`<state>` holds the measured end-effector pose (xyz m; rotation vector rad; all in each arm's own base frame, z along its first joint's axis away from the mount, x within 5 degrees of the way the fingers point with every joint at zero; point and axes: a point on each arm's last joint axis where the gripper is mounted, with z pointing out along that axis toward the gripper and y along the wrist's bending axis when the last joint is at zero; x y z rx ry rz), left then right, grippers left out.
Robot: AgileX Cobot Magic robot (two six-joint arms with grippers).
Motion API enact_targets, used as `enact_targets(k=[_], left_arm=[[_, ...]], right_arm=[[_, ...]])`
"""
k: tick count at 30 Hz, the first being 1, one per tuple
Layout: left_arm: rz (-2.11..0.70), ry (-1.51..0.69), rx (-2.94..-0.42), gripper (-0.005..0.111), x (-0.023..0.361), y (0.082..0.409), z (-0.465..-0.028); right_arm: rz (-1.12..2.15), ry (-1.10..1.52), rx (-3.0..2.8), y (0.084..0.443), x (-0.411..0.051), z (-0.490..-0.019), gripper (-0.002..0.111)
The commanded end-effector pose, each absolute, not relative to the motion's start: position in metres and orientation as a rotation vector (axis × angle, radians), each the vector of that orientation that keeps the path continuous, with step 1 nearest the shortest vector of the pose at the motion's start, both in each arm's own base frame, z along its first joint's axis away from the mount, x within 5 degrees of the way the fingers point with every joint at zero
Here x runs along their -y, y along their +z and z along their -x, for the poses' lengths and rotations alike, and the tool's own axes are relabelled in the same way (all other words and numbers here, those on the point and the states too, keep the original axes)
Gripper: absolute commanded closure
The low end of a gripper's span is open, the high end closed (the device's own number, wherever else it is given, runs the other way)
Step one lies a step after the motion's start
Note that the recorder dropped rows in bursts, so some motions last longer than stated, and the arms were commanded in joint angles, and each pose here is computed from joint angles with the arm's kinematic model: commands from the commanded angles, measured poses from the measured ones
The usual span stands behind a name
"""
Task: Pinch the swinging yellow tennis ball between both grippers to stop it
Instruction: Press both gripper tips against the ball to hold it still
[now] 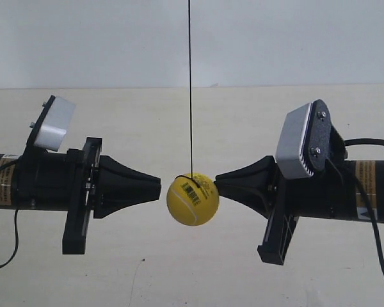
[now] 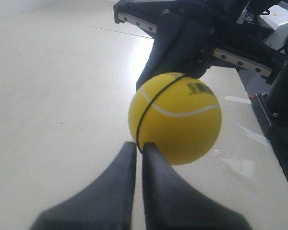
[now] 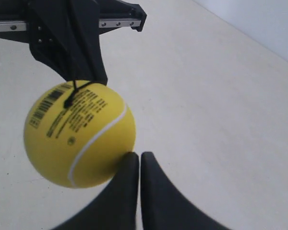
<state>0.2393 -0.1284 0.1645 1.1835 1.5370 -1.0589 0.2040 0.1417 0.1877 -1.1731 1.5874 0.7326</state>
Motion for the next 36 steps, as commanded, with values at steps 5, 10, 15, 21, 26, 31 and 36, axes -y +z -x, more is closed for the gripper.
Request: enact_targets(k=[5, 10, 15, 21, 26, 31, 36], left_arm=[[-1.170, -1.065, -1.519, 0.102, 0.1300, 0.1663, -0.2401], [-1.167, -1.064, -1.520, 0.102, 0.1300, 0.1664, -0.2402], [-1.167, -1.064, -1.520, 0.102, 0.1300, 0.1664, -0.2402], [-1.178, -1.073, -1.514, 0.102, 0.1329, 0.1664, -0.2386], [-1.187, -1.074, -1.496, 0.102, 0.1381, 0.1671, -0.2369], [-1.188, -1.071, -1.499, 0.102, 0.1380, 0.1669, -0.2370], [-1.188, -1.071, -1.499, 0.102, 0.1380, 0.1669, -0.2370]], right_arm=[[1.183, 0.769, -1.544, 0.1928, -0.1439, -0.2017, 0.108], [1.185, 0.774, -1.541, 0.1930, -0.1441, -0.2013, 0.108], [1.187, 0.780, -1.535, 0.1933, -0.1444, -0.2009, 0.108], [1.186, 0.786, -1.534, 0.1935, -0.1446, -0.2006, 0.108], [1.185, 0.789, -1.537, 0.1934, -0.1446, -0.2004, 0.108], [1.188, 0.789, -1.537, 0.1934, -0.1446, -0.2003, 0.108], [1.188, 0.789, -1.537, 0.1934, -0.1446, -0.2003, 0.108]])
